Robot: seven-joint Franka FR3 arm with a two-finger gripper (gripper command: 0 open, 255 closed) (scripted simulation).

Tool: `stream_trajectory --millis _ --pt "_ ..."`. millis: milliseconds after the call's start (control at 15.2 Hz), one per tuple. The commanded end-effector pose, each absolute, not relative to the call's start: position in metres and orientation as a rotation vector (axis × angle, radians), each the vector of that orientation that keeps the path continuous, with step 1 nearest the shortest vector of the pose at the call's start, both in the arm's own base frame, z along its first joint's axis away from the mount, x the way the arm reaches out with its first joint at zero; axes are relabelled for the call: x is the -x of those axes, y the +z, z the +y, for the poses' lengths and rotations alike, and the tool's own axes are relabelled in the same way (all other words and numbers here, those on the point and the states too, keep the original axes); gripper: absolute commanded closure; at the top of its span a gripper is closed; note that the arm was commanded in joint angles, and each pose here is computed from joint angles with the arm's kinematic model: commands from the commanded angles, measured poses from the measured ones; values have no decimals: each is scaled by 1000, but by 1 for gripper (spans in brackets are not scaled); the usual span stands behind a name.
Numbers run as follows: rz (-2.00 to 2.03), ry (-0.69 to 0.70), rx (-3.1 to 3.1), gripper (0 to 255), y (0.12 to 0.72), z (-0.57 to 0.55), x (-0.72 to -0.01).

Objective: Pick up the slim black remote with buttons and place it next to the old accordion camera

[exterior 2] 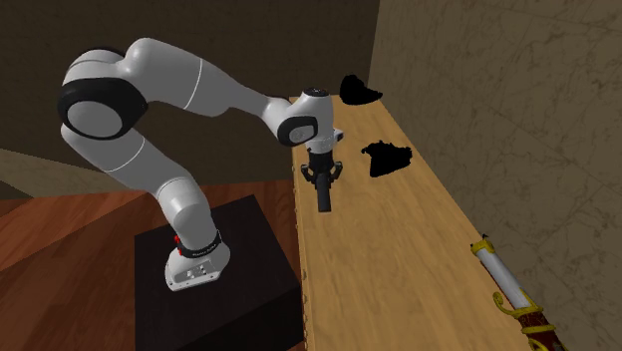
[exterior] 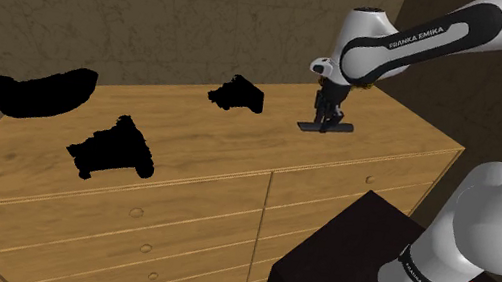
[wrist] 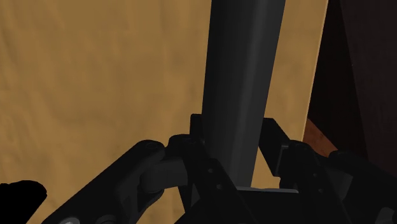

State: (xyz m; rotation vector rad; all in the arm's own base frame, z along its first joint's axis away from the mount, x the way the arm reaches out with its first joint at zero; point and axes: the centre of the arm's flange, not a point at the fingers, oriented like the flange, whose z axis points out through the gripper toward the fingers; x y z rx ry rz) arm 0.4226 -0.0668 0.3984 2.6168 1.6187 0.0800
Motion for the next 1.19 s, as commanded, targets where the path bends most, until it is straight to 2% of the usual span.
stream_trajectory --millis 0,924,1122 --pt "1619 80 -2617 255 410 -66 -422" --pt "1619 80 -2617 255 483 -66 -422" --pt "1619 80 -2617 255 483 -32 -443"
